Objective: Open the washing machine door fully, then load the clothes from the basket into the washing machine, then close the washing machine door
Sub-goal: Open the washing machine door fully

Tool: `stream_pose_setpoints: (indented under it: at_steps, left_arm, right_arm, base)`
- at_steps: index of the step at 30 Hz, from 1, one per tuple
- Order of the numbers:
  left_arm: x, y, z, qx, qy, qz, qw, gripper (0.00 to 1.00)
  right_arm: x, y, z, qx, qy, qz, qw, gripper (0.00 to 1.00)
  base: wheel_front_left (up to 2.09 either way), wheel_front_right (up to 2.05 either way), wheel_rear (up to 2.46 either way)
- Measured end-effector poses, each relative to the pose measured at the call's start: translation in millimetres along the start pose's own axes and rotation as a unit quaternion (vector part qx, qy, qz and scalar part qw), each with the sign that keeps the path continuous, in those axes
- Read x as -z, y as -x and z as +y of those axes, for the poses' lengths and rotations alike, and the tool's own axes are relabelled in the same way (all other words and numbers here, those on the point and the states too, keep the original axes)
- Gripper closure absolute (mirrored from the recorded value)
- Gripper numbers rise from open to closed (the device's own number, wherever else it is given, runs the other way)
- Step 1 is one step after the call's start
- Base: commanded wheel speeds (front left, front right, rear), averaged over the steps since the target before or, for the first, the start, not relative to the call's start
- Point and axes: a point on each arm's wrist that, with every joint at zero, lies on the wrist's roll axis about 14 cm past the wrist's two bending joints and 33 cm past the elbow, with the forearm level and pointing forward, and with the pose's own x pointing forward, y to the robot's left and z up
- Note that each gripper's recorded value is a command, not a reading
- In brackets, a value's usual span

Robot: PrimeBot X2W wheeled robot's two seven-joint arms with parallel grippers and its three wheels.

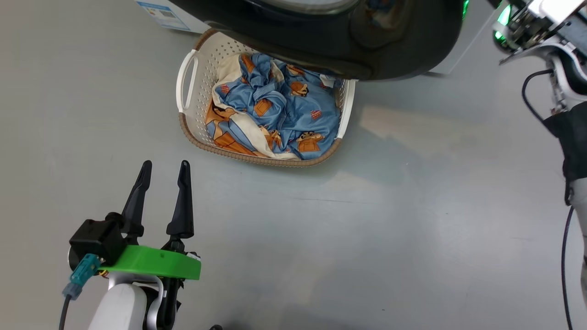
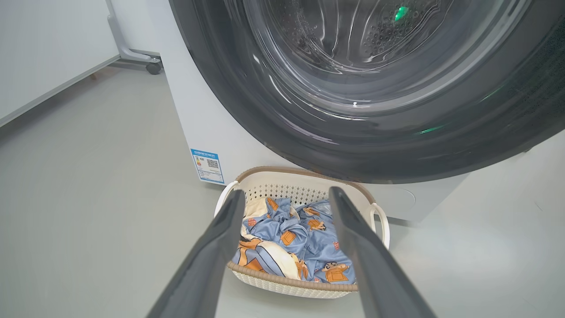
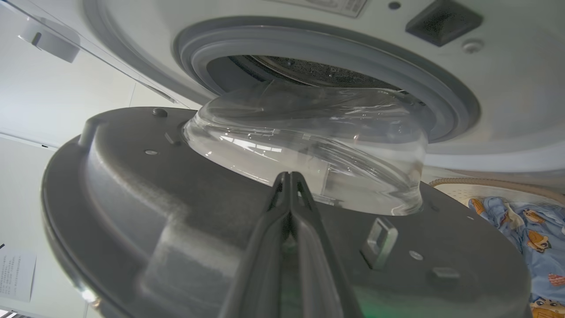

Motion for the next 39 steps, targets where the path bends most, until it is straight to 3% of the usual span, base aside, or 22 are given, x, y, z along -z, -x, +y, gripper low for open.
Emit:
stream_pose_setpoints:
  at_steps: [19, 39]
  left_arm:
    - [-21.0, 9.7, -22.3, 0.031, 0.034, -0.031, 0.998, 0.00]
    - [-47.9, 49.1, -28.0, 0.039, 0.063, -0.074, 0.994, 0.00]
  right_arm:
    - [66.2, 14.7, 25.5, 0.004, -0.037, 0.039, 0.999, 1.00]
    - [168.8, 23.6, 62.9, -0.001, -0.056, 0.129, 0.990, 1.00]
  base:
    - [0.00, 0.00, 0.00]
    - [0.00, 0.00, 0.00]
